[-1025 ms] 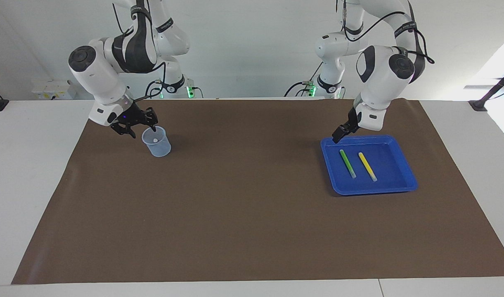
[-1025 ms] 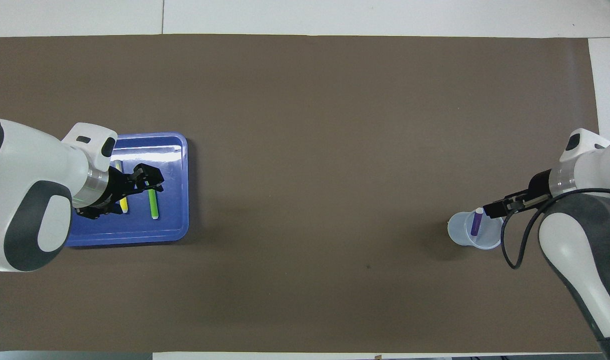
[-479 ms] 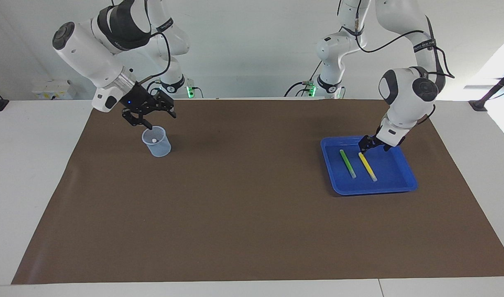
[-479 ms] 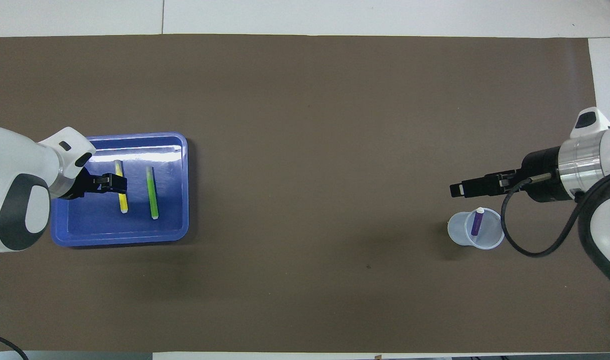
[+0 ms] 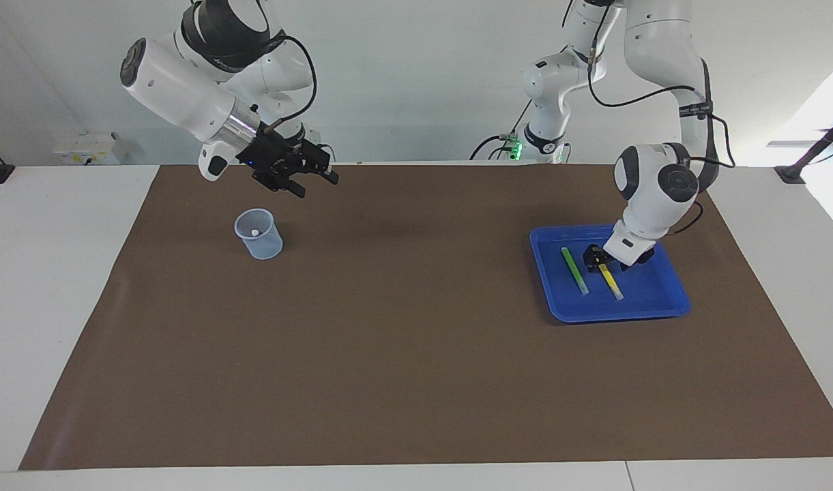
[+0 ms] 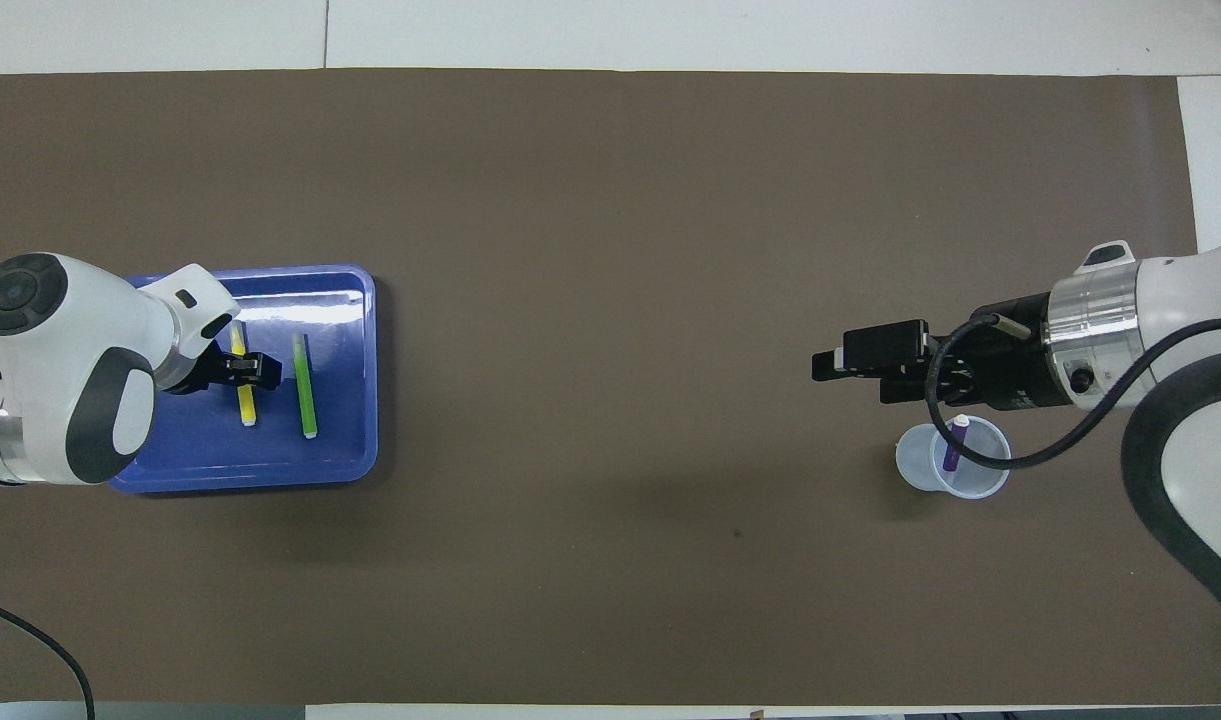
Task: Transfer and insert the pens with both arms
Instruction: 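Grasp the yellow pen with the left gripper while the right gripper returns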
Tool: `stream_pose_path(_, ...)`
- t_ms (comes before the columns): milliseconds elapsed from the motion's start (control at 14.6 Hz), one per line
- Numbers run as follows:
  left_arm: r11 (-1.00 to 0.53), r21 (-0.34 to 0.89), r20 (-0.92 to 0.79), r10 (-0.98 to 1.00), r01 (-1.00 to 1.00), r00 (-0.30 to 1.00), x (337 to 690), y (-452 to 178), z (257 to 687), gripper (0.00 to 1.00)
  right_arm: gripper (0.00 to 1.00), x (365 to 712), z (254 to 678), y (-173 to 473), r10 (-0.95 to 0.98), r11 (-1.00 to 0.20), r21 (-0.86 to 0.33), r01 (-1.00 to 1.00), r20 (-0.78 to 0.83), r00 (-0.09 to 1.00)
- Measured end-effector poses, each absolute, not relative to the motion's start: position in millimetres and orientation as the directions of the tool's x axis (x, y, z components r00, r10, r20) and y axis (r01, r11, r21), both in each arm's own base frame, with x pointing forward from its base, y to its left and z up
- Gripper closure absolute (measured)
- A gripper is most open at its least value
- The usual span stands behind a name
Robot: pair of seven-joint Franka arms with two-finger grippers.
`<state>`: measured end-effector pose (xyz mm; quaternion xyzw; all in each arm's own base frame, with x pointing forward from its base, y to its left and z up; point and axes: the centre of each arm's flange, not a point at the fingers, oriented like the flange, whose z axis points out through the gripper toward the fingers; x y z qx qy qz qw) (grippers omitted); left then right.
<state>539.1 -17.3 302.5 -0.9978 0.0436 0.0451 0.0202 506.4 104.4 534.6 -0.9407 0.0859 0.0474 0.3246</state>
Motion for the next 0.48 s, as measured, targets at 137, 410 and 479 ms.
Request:
stream_pose_path(137,-0.995,-0.032,-0.091,-0.086,-0.09,0.992,540.0,-17.4,298.2,0.29,0.0,508.3,536.8,108.6,-0.143,-0.758,-0.623,-0.196,-0.134,0.981)
stream_pose_path(410,-0.995,-0.032,-0.082,-0.089,-0.091,0.993,541.7,-18.1,299.7,0.48,0.0,510.8,538.5,126.1,-0.19,-0.715,-0.662,-0.226,-0.127,0.973)
stream_pose_path(479,-0.995,-0.032,-0.082,-0.089,-0.091,0.993,541.9,-18.0,299.9,0.53,0.0,510.0,537.9,130.0,-0.198,-0.712,-0.661,-0.238,-0.136,0.971)
